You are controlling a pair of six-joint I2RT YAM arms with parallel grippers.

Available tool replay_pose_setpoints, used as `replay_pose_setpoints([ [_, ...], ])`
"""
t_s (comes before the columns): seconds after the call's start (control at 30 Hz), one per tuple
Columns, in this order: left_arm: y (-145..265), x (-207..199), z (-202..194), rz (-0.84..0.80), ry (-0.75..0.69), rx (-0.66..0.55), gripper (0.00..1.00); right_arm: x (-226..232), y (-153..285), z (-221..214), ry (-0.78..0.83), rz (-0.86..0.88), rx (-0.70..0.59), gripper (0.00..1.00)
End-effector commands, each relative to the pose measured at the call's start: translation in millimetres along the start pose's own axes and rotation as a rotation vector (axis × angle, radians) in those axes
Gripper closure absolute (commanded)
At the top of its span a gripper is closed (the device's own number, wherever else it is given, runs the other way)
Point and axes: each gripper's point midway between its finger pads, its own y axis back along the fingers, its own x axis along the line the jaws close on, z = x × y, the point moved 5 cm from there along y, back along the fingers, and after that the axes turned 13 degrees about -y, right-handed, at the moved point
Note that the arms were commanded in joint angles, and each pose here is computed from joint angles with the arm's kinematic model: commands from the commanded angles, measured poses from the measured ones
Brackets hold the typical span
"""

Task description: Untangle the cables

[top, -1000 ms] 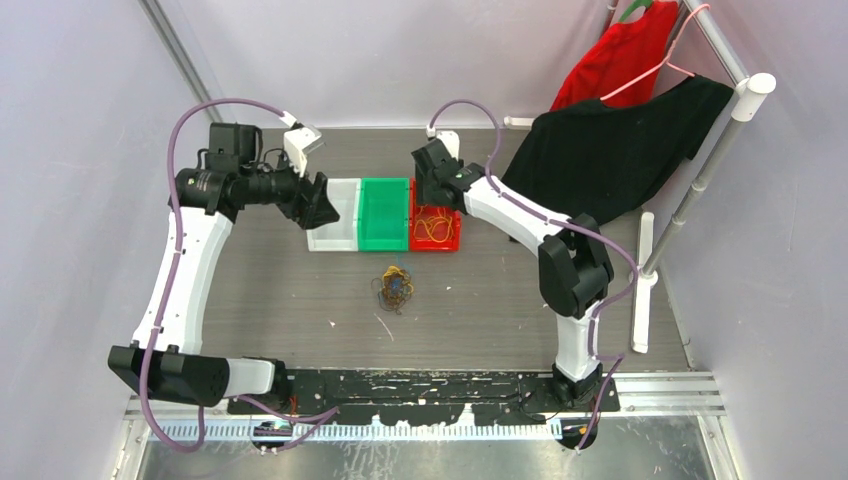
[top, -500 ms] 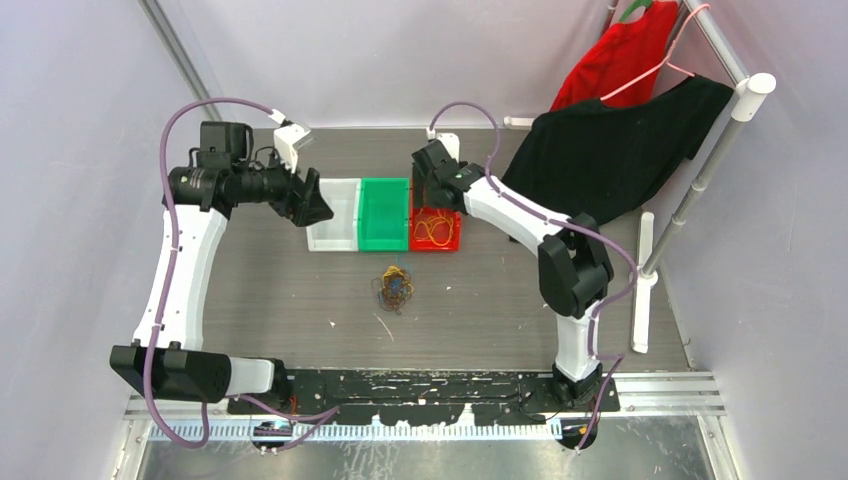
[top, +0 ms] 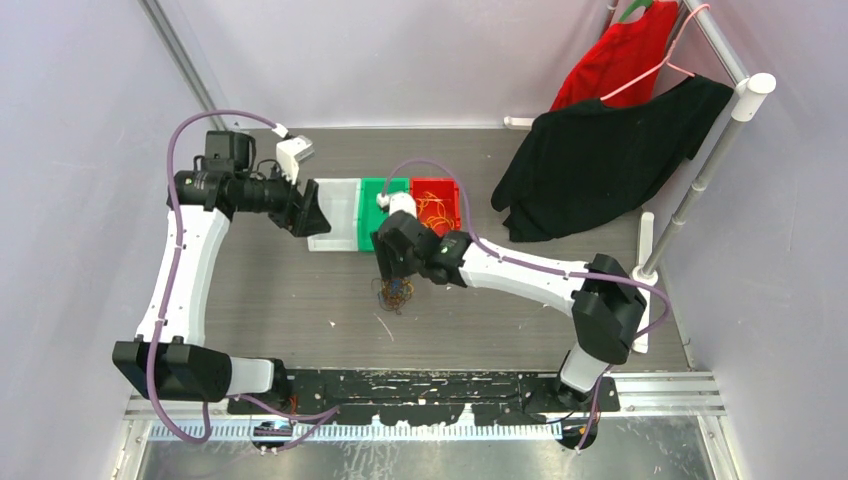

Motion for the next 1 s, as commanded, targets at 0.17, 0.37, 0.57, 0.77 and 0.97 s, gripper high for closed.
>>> replay_pose_setpoints([
  [0.17, -8.8, -18.3, -24.2, -0.091, 0.009, -0.012, 0.37, 0.7, -16.1, -12.2, -0.056, 0.026, 0.011, 0.47],
  [0.37, -14.9, -25.9, -38.9, -0.12, 0.027, -0.007, 0.41, -0.5, -34.2, -26.4, -0.059, 0.005, 0.064, 0.64],
  [0.57, -24.4, -32.9, -50.8, -0.184, 0.058, -0.006, 0.47, 13.4, -14.0, -14.5, -0.106, 0.1, 0.044, 0.99],
  [0.77, -36.9, -44.2, -60.9, -0.244, 0.068, 0.001, 0.5, 33.9, 16.0, -3.9, -0.168, 0.309, 0.055, 0.99],
  [0.97, -50.3, -61.6, -74.7, -0.283, 0.052, 0.06, 0.51, 29.2, 23.1, -6.4, -0.269, 0.464, 0.103, 0.99],
])
